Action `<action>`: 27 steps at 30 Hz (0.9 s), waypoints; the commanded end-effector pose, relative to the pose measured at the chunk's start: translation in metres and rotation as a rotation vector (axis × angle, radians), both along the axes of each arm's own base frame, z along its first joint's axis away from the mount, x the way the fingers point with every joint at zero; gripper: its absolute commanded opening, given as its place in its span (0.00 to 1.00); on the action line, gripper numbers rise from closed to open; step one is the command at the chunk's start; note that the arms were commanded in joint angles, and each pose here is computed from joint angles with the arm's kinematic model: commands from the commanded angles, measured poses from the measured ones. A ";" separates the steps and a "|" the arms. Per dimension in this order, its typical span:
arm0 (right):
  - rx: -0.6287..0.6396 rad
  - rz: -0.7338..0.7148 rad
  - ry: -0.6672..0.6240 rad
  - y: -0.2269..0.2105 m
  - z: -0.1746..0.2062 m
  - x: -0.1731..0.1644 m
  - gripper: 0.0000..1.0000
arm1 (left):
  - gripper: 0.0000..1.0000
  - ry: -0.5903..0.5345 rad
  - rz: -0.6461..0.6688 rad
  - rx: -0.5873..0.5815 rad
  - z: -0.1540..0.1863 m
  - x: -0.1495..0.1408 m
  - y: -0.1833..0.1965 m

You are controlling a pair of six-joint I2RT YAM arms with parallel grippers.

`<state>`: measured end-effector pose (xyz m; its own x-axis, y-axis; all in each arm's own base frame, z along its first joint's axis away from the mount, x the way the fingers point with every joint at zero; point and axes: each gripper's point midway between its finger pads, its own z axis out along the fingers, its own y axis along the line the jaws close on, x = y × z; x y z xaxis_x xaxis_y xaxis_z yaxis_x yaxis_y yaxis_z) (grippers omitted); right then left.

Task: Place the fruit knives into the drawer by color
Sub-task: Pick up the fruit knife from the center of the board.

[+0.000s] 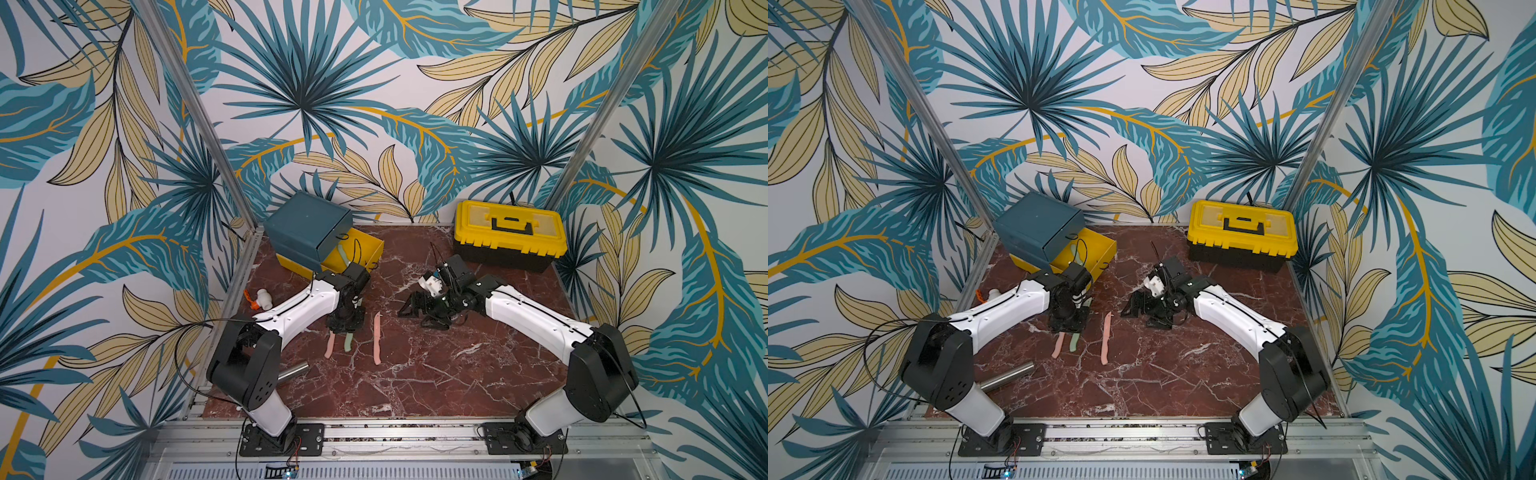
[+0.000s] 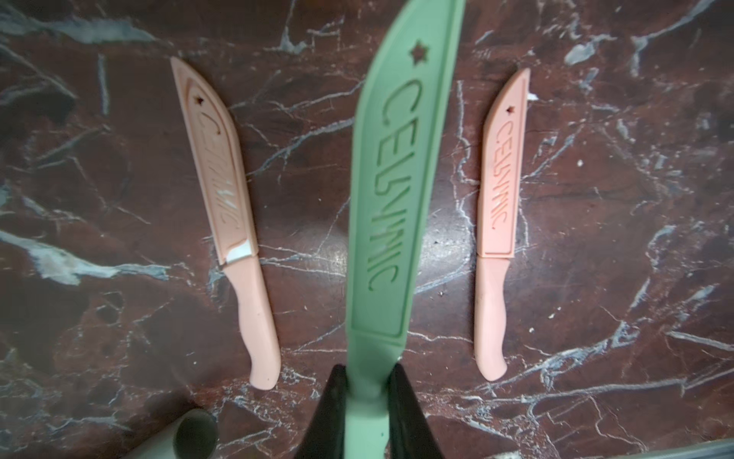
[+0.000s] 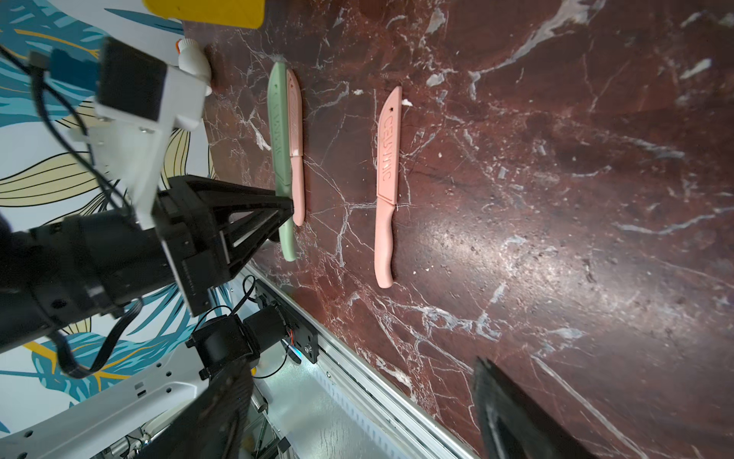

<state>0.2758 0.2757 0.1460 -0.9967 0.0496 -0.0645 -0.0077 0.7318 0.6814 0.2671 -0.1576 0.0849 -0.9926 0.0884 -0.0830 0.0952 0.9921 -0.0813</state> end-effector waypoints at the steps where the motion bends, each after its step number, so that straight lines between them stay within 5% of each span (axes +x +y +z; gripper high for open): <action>1: 0.000 0.009 -0.018 0.005 0.001 0.005 0.89 | 0.00 -0.025 -0.062 -0.007 0.025 -0.004 -0.004; 12: 0.018 0.000 -0.029 0.014 0.008 0.021 0.89 | 0.00 -0.167 -0.220 0.039 0.101 0.013 -0.016; 18: 0.034 -0.005 -0.028 0.021 0.010 0.030 0.89 | 0.00 -0.352 -0.304 0.124 0.148 0.061 -0.020; 27: 0.033 0.013 -0.020 0.028 0.015 0.037 0.89 | 0.00 -0.579 -0.283 0.271 0.158 0.158 -0.018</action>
